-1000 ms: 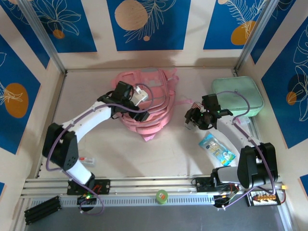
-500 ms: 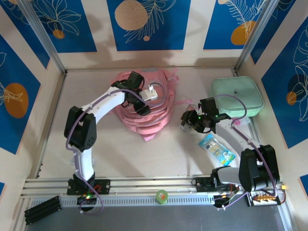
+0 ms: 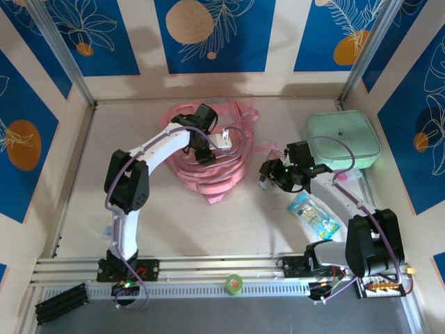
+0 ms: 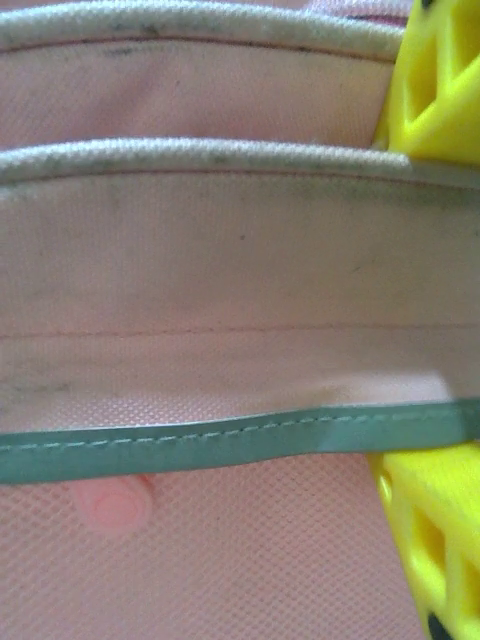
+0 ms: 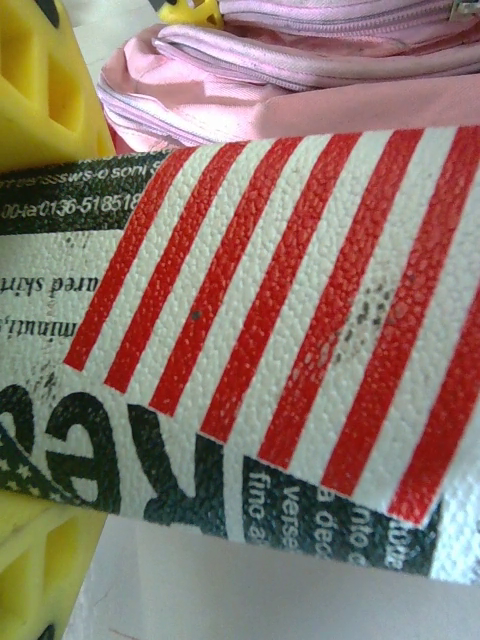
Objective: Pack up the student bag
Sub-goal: Open the student bag at the center of the table.
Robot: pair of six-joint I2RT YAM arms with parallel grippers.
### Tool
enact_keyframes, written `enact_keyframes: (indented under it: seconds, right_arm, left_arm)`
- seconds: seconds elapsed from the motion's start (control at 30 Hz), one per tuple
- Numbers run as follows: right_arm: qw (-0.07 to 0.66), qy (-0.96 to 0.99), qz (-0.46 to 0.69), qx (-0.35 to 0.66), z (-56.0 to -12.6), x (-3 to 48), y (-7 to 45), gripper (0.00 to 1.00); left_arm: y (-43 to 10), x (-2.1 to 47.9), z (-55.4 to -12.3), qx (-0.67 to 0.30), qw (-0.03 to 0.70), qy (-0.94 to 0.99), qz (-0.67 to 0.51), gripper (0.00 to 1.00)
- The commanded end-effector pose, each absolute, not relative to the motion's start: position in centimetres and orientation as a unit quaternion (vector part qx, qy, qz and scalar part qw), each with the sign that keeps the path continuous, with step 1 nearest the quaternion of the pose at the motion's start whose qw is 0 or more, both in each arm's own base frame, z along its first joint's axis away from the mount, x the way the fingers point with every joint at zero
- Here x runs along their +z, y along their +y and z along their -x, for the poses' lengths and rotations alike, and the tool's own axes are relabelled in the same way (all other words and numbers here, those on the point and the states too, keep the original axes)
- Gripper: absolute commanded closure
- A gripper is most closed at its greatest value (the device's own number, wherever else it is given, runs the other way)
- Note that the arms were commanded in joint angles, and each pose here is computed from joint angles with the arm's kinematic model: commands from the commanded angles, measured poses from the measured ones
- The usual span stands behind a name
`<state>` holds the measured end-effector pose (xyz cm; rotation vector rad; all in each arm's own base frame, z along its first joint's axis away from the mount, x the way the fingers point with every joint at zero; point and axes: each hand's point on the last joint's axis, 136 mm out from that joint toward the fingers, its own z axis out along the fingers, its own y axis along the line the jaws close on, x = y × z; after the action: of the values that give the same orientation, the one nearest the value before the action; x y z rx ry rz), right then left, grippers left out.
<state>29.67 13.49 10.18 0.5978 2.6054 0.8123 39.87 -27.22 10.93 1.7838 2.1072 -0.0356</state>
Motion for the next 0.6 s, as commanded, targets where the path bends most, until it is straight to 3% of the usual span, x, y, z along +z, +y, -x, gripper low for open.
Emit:
enact_keyframes:
  seconds: [0.0,0.57]
  right_arm:
    - [0.185,0.913,-0.202,0.303,-30.0,11.2,14.2,0.47]
    - [0.185,0.911,-0.203,0.309,-30.1,11.2,14.4,0.47]
  left_arm:
    - [-27.3,13.6,-40.4,0.016,0.207,0.742,-0.638,0.47]
    - [-27.4,16.0,-39.5,0.023,0.225,0.748,-0.624,1.0]
